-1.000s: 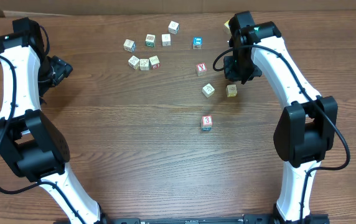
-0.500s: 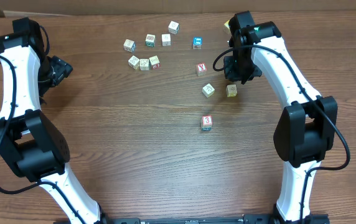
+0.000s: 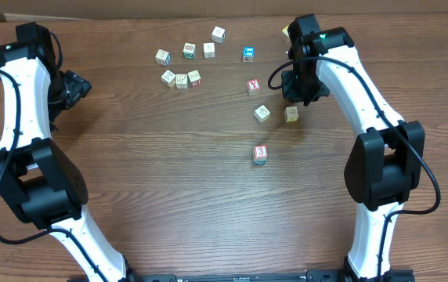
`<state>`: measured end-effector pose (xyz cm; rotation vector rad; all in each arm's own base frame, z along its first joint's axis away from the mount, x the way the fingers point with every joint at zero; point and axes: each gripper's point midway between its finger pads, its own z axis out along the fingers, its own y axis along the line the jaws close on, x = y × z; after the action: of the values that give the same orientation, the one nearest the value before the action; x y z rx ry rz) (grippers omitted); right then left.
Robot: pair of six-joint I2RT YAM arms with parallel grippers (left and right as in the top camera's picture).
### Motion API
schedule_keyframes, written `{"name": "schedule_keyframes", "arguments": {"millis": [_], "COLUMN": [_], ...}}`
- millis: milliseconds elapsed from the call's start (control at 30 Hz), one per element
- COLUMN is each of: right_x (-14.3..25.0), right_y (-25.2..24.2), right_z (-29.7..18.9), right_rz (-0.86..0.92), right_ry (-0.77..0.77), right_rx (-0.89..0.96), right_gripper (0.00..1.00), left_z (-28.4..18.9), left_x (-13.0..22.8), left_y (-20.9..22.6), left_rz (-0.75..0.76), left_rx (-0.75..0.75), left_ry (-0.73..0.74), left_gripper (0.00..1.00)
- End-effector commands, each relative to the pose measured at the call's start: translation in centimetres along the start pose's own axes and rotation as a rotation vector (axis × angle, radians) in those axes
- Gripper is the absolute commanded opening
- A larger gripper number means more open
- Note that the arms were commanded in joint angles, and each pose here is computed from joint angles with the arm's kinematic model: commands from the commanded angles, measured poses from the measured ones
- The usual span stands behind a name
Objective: Form a tower
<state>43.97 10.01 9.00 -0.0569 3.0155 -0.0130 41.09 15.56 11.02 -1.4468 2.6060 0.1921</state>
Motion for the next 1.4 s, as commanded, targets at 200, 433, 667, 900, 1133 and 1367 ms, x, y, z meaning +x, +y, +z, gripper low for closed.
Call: {"name": "schedule_keyframes", "arguments": {"millis": [200,433,667,900,1133,1367], "right_x": [-0.1,0.8,3.9,5.3,4.4,2.3], "right_y": [0.7,0.9,0.6,0.0,0.5,0.9], "right_z": [-2.2,-8.8,-17.0,-16.8,-10.5,-2.8], "right_rz": [0.004,0.005,0.000,0.005,-0.005,-0.063], "right_ry": [-0.036,-0.130,-0.255,-0.222,-0.164,-0.185], "right_rx": [-0.027,-0.086,-0.148,-0.126,-0.113,-0.099], "right_gripper": [0.21,0.21,0.21,0.39,0.63,0.62], "left_z": [-0.2,-0.2,-0.2,-0.2,-0.2,-0.2], "left_x": [-0.2,-0.2,-0.2,-0.2,-0.2,-0.2], "left_y": [-0.4,-0.4,-0.4,-0.4,-0.4,-0.4], "left_rz": [0.012,0.012,0.012,0.012,0.012,0.012], "left_rx": [0.006,0.006,0.006,0.006,0.006,0.006], "left_ry": [-0.011,-0.011,-0.011,-0.011,-0.011,-0.011], "left_gripper": [0.99,0.99,1.00,1.00,0.99,1.00]}}
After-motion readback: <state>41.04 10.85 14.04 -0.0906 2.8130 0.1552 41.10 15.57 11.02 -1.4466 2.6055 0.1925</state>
